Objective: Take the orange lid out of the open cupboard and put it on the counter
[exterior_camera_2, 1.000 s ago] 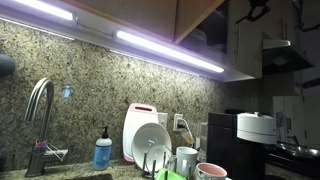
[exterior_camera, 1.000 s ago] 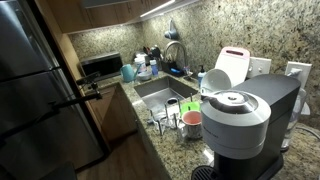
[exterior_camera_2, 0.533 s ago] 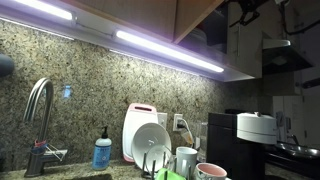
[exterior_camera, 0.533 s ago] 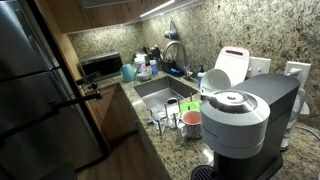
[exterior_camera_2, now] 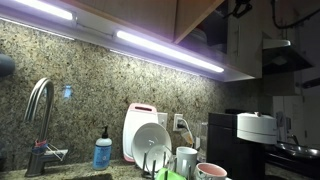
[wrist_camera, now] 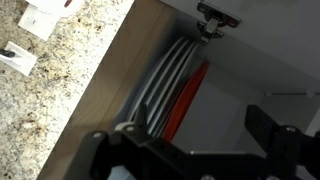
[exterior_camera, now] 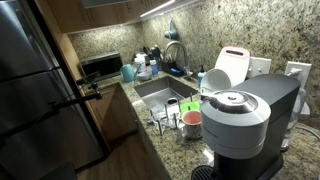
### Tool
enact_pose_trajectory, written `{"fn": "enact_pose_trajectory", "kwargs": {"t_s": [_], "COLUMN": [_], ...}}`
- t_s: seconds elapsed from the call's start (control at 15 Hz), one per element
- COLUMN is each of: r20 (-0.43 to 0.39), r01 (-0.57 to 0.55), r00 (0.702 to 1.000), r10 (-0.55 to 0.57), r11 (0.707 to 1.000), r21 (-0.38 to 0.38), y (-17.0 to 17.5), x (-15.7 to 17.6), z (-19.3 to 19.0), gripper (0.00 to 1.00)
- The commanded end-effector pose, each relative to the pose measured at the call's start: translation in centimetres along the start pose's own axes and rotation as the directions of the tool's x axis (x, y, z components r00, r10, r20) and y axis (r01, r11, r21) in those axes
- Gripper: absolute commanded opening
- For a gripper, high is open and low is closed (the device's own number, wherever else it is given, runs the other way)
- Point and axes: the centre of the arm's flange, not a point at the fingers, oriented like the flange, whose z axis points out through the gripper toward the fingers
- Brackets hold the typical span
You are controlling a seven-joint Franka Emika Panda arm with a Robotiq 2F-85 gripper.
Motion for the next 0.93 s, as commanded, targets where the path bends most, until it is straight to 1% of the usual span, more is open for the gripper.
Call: {"fn": "enact_pose_trajectory", "kwargs": {"t_s": [0.0,0.33,0.53,0.87], "r20": [0.000,0.001,0.021,0.039], "r01": [0.000,-0.001,-0.002,0.012], "r00": [1.000,1.000,1.000,0.999], "r10": [0.000,0.001,0.002,-0.012], "r11": [1.000,1.000,1.000,1.000], "r21": [0.002,0.001,0.007,0.012], "y": [-0.1,-0.1,0.2,-0.4], "x": [0.0,0.1,-0.6,-1.5], "z": [0.1,0.3,1.3,2.8], "gripper": [1.00,1.00,1.00,1.00]}}
